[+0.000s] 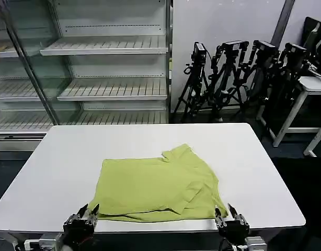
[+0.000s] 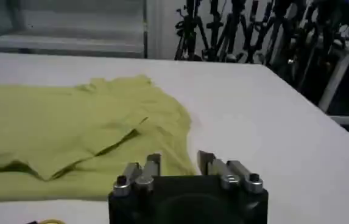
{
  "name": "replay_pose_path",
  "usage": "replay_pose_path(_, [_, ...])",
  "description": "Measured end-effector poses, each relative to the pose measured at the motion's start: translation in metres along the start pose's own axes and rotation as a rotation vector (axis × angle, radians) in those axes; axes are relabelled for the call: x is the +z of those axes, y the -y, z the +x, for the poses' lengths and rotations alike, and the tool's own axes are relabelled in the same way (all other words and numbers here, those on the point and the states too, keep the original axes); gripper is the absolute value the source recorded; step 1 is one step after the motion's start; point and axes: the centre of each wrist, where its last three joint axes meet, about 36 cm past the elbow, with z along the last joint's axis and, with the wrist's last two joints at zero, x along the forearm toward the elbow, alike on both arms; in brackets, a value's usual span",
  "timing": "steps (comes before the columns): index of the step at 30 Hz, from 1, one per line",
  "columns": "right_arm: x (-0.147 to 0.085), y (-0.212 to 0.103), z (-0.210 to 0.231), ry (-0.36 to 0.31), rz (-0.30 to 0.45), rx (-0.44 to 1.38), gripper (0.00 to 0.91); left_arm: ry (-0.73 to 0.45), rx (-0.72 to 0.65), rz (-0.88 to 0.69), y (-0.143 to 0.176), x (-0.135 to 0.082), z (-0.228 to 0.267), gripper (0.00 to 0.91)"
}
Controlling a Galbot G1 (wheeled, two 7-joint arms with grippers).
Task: Fold and organize the clothes.
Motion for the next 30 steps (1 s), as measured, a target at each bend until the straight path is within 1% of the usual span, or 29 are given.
replay_pose_path(7, [-0.014, 0.004, -0.015, 0.054, 0.002, 0.007, 0.907, 0.048, -0.016, -0.022, -0.020, -0.018, -0.008, 0.907])
replay_pose_path(14, [-0.028, 0.003, -0.052, 0.108, -0.004, -0.006, 0.907, 0.084, 0.014, -0.019, -0.033, -0.036, -0.029, 0.907])
replay_pose_path(18, [-0.036, -0.002, -0.080, 0.127, -0.022, -0.020, 0.907, 0.096, 0.029, -0.015, -0.036, -0.044, -0.046, 0.907])
replay_pose_path(25, [-0.052, -0.015, -0.137, 0.130, -0.058, -0.034, 0.907, 0.090, 0.053, -0.009, -0.038, -0.053, -0.084, 0.907])
replay_pose_path(30, [-0.062, -0.026, -0.176, 0.108, -0.076, -0.057, 0.907, 0.067, 0.066, -0.010, -0.040, -0.058, -0.115, 0.907])
